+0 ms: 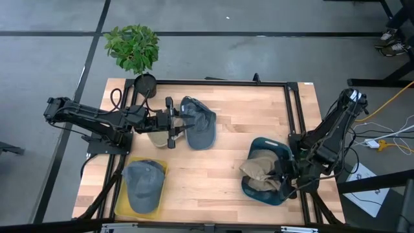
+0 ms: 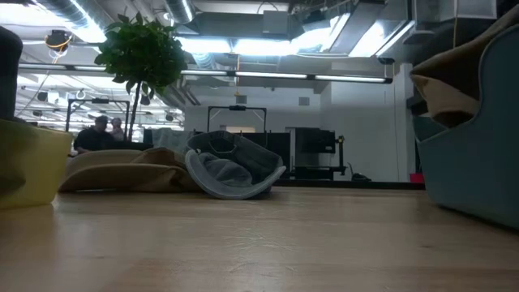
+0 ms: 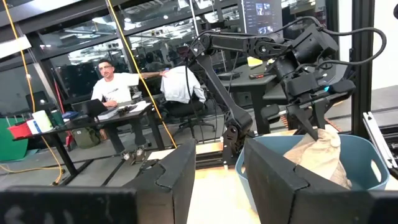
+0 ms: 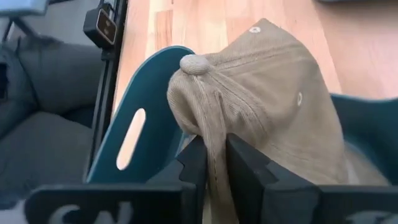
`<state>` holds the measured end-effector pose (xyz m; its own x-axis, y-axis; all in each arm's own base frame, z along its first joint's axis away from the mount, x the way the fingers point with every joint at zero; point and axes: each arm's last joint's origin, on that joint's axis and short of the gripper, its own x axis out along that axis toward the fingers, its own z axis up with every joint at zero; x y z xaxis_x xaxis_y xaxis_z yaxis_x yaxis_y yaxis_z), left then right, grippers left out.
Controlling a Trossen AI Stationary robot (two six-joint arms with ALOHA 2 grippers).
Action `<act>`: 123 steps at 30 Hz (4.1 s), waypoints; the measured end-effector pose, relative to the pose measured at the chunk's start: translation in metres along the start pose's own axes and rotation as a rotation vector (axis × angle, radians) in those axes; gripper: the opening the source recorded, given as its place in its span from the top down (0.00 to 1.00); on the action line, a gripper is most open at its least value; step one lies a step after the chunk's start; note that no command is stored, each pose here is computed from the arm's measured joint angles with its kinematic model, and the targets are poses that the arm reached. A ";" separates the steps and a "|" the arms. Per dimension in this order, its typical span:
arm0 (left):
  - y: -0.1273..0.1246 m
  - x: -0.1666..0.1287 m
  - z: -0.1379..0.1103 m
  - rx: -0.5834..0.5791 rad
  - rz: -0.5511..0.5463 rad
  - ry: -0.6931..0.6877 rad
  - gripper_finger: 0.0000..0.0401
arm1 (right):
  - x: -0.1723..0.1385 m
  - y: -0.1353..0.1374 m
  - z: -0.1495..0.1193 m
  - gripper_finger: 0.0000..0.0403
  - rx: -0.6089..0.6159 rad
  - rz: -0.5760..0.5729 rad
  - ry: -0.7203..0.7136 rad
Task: Pick & Place hat
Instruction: Put the right brown cap into the blue bin, then put the blue cap into the yellow bin
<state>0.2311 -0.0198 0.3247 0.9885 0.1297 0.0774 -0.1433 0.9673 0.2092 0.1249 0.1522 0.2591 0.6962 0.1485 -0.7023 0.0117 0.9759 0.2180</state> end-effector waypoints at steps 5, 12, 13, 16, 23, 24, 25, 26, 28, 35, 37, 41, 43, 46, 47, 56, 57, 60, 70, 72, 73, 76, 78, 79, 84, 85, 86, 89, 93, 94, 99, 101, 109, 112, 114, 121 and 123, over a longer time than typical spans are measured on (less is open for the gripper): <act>0.000 0.000 0.000 0.000 0.000 0.000 0.67 | 0.000 0.000 0.000 0.77 0.113 -0.002 -0.001; 0.000 0.000 0.000 0.001 -0.005 0.000 0.67 | 0.002 -0.005 0.005 0.57 0.153 -0.022 -0.003; 0.000 0.000 0.000 0.005 -0.006 -0.001 0.67 | 0.002 -0.006 0.008 0.54 0.135 -0.027 -0.008; 0.000 0.000 0.000 0.016 -0.006 -0.001 0.67 | -0.005 -0.004 0.024 0.50 0.066 -0.040 -0.076; 0.000 0.000 0.000 0.018 -0.008 -0.001 0.68 | -0.026 -0.004 0.064 0.49 -0.093 -0.071 -0.210; 0.000 0.000 0.000 0.018 -0.008 -0.001 0.68 | -0.027 -0.006 0.069 0.49 -0.097 -0.089 -0.229; 0.000 0.000 0.000 0.018 -0.008 -0.001 0.68 | -0.027 -0.008 0.073 0.50 -0.100 -0.110 -0.250; 0.000 0.000 0.000 0.018 -0.008 -0.001 0.68 | -0.026 -0.010 0.076 0.51 -0.108 -0.128 -0.263; 0.000 0.000 0.000 0.018 -0.008 -0.001 0.68 | -0.021 -0.015 0.083 0.52 -0.108 -0.155 -0.285; 0.000 0.000 -0.001 0.020 -0.009 0.007 0.68 | 0.022 -0.031 0.101 0.60 -0.053 -0.225 -0.215; 0.000 0.000 -0.001 0.020 -0.010 0.007 0.68 | 0.037 -0.037 0.104 0.62 -0.035 -0.215 -0.158; 0.000 0.000 -0.001 0.020 -0.010 0.007 0.68 | 0.065 -0.047 0.106 0.65 -0.001 -0.134 -0.020; -0.001 0.000 -0.001 0.021 -0.011 0.012 0.68 | 0.075 -0.051 0.106 0.65 0.020 -0.076 0.038; -0.001 0.000 -0.002 0.023 -0.012 0.019 0.68 | 0.084 -0.055 0.105 0.66 0.053 0.001 0.123; -0.001 0.000 -0.002 0.024 -0.014 0.023 0.68 | 0.085 -0.056 0.104 0.66 0.067 0.026 0.145; -0.002 0.000 -0.007 0.035 -0.024 0.065 0.68 | 0.080 -0.051 0.084 0.66 0.293 0.059 0.388; -0.002 0.000 -0.007 0.036 -0.025 0.070 0.68 | 0.079 -0.049 0.081 0.66 0.316 0.049 0.419; -0.002 0.000 -0.008 0.039 -0.026 0.083 0.68 | 0.075 -0.043 0.072 0.66 0.370 0.015 0.487; -0.002 0.000 -0.009 0.037 -0.025 0.085 0.68 | 0.068 -0.026 0.054 0.66 0.413 -0.107 0.506; -0.002 0.000 -0.009 0.033 -0.025 0.086 0.68 | 0.067 -0.024 0.052 0.66 0.380 -0.123 0.485; -0.002 0.000 -0.009 0.025 -0.025 0.086 0.68 | 0.067 -0.023 0.052 0.66 0.357 -0.131 0.473; -0.002 -0.001 -0.011 0.018 -0.029 0.109 0.68 | 0.067 -0.020 0.051 0.66 0.234 -0.151 0.416; -0.003 -0.001 -0.014 0.026 -0.036 0.138 0.68 | 0.066 -0.017 0.051 0.66 0.127 -0.173 0.365; -0.003 -0.001 -0.015 0.030 -0.040 0.153 0.68 | 0.066 -0.016 0.051 0.66 0.081 -0.190 0.336; -0.005 -0.003 -0.023 0.042 -0.056 0.229 0.68 | 0.065 -0.016 0.053 0.66 -0.040 -0.264 0.236; -0.005 -0.003 -0.023 0.034 -0.056 0.235 0.68 | 0.066 -0.015 0.054 0.66 -0.058 -0.274 0.216; -0.005 -0.003 -0.024 0.024 -0.055 0.241 0.68 | 0.066 -0.016 0.056 0.66 -0.078 -0.286 0.194; -0.005 -0.003 -0.025 0.001 -0.054 0.252 0.68 | 0.069 -0.019 0.064 0.66 -0.120 -0.313 0.125; -0.005 -0.003 -0.025 -0.033 -0.038 0.262 0.68 | 0.073 -0.027 0.079 0.66 -0.181 -0.396 0.001; -0.005 -0.003 -0.025 -0.040 -0.030 0.264 0.68 | 0.074 -0.029 0.084 0.66 -0.196 -0.408 -0.026; -0.004 -0.003 -0.026 -0.070 -0.018 0.267 0.68 | 0.079 -0.043 0.109 0.66 -0.200 -0.420 -0.155; -0.005 -0.003 -0.027 -0.075 -0.019 0.272 0.68 | 0.081 -0.052 0.120 0.66 -0.166 -0.441 -0.209; -0.005 -0.004 -0.029 -0.086 -0.019 0.300 0.68 | 0.082 -0.106 0.145 0.66 0.013 -0.640 -0.299; -0.006 -0.003 -0.031 -0.082 -0.021 0.313 0.68 | 0.084 -0.126 0.150 0.66 0.057 -0.683 -0.293; -0.006 -0.004 -0.031 -0.080 -0.022 0.319 0.68 | 0.088 -0.137 0.152 0.66 0.081 -0.698 -0.284; -0.009 0.003 -0.040 -0.014 -0.032 0.358 0.68 | 0.124 -0.171 0.158 0.66 0.061 -0.744 -0.259; -0.011 0.007 -0.045 0.017 -0.027 0.382 0.68 | 0.137 -0.178 0.158 0.66 0.002 -0.724 -0.235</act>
<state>0.2413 -0.0197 0.2788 0.9380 0.1795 -0.2964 -0.1149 0.9681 0.2227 0.3316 -0.0261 0.2318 0.6487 -0.5667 -0.5081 0.5246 0.8165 -0.2409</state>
